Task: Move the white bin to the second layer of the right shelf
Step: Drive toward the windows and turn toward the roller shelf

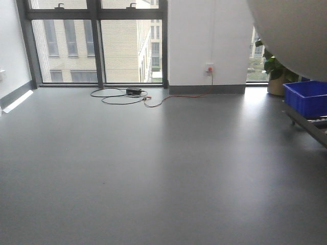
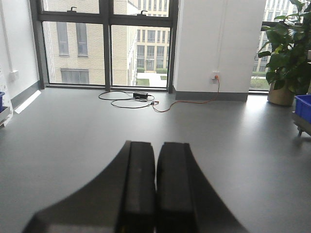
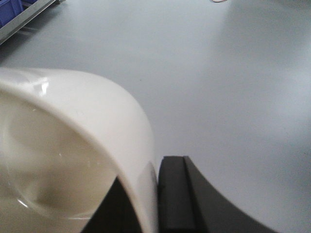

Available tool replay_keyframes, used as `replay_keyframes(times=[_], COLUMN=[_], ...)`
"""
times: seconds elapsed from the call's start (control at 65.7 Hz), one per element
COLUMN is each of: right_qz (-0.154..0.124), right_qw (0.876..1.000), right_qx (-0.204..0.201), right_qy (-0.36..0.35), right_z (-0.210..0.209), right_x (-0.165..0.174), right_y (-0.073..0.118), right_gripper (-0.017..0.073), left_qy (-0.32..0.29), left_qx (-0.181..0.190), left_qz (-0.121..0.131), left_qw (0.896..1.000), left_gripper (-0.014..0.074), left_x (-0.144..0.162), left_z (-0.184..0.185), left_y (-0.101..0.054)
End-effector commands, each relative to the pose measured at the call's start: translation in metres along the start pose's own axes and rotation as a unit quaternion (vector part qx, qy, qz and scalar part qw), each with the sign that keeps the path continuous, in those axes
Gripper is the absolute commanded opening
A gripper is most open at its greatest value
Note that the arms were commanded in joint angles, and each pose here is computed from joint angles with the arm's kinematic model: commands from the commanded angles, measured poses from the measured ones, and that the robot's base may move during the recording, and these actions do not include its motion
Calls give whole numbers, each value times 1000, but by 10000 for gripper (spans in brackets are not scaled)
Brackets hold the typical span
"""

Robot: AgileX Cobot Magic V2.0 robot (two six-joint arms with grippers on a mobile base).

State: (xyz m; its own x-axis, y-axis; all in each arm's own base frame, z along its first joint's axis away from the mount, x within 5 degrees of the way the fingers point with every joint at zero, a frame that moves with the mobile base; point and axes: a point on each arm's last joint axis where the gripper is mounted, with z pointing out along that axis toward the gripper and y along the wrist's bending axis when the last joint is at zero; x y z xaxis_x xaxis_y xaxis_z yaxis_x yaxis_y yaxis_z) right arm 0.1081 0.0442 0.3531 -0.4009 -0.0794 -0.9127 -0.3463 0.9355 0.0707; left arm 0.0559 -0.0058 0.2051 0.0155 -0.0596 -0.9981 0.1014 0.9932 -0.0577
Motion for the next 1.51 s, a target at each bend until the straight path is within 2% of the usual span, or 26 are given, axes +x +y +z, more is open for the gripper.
replay_keyframes(times=[0.0,1.491], right_qz=[-3,-3], right_qw=[998,998], right_qx=[-2,-2], right_qy=[-63,-63], right_z=[-6,-6], right_x=[-18,-18], right_y=[1,1], right_gripper=[53,53], left_qy=[-26,-26], left_qx=[1,1], left_qz=[-4,-4], left_qw=[1000,1000], left_gripper=[85,85], left_x=[5,5], left_z=[1,1], left_y=[1,1])
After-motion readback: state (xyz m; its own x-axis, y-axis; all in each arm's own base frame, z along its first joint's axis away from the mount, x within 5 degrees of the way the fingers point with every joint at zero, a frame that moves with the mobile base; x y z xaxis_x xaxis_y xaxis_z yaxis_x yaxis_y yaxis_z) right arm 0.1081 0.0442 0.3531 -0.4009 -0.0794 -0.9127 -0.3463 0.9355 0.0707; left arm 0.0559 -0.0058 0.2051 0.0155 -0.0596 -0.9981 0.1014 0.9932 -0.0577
